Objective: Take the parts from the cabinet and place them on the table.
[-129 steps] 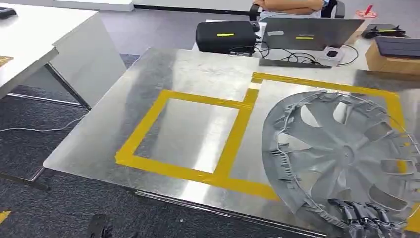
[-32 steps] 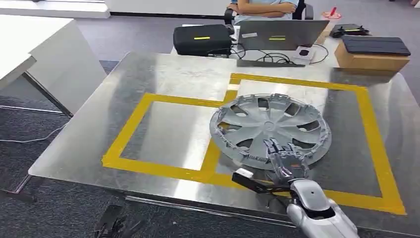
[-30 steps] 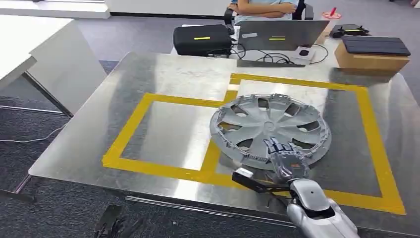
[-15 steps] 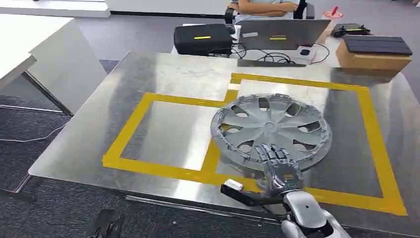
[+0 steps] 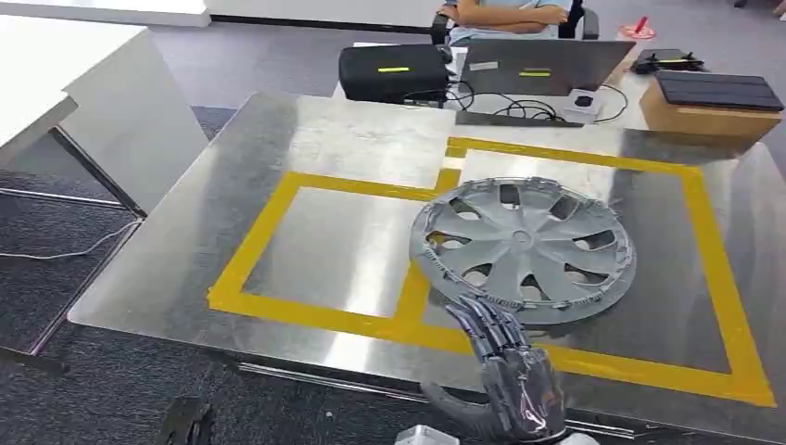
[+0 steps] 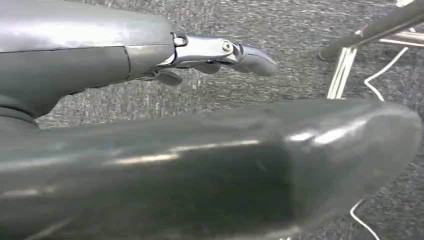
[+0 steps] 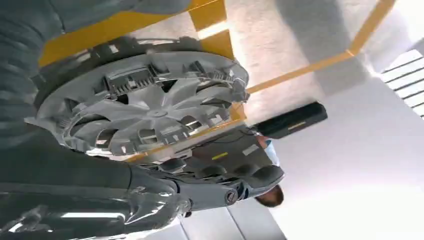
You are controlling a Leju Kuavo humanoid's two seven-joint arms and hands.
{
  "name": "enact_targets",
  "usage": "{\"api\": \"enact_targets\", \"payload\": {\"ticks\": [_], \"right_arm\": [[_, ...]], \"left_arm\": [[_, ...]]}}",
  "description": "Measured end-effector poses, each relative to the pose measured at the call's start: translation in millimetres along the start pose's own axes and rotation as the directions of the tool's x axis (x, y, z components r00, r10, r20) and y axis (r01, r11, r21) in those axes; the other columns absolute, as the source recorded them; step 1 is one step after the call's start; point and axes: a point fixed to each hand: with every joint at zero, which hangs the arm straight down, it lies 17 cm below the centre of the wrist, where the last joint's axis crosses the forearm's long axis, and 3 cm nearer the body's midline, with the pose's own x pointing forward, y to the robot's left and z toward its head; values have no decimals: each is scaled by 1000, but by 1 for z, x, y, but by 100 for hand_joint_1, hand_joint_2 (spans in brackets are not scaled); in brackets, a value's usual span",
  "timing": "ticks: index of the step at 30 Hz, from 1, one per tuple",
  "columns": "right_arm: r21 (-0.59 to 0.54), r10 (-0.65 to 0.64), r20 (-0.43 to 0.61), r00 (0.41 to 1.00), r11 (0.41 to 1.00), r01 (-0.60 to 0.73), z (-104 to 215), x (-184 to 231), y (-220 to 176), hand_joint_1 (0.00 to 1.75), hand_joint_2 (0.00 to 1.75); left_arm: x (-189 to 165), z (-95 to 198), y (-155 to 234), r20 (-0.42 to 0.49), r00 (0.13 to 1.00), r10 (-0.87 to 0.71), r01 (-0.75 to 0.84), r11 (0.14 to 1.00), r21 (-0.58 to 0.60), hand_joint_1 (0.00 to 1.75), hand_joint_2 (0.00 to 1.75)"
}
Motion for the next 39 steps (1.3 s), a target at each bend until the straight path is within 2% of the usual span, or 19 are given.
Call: {"api": "enact_targets", "payload": {"ticks": [4,8,9,15,18,26,31,33,38,39], "right_arm": [[-124,-57,-1,998,991,57,11,11,-33,0,175],[-187,-149,-20,989,972,143,18,13,-53,0,175],[-187,-179,-25,983,967,172,20,13,-53,0,0],[-221,-349,-48,936,917,331,36,7,-51,0,0],[-250,-404,-92,910,894,372,48,-5,-43,0,0],[-326,-445,-220,868,872,364,77,-44,-14,0,0],[-344,-547,-296,783,826,447,97,-74,22,0,0],[-383,-617,-352,704,781,494,109,-104,37,0,0],[-388,-621,-356,698,778,494,110,-106,38,0,0],[-403,-630,-370,682,771,493,113,-112,40,0,0]], "left_arm": [[-2,1,2,-7,1000,21,-20,1000,17,0,0],[-4,1,8,-13,999,41,-41,998,42,0,0],[-5,1,8,-14,999,44,-44,998,45,0,0],[-6,1,11,-17,998,68,-66,996,63,0,0],[-6,1,12,-18,997,69,-68,995,72,0,0],[-4,0,13,-19,997,79,-77,993,87,0,0],[-6,0,15,-21,997,77,-74,992,99,0,0],[-6,0,15,-22,997,76,-74,992,101,0,0],[-6,0,15,-22,997,76,-74,992,101,0,0],[-6,0,15,-22,997,77,-74,992,101,0,0]]}}
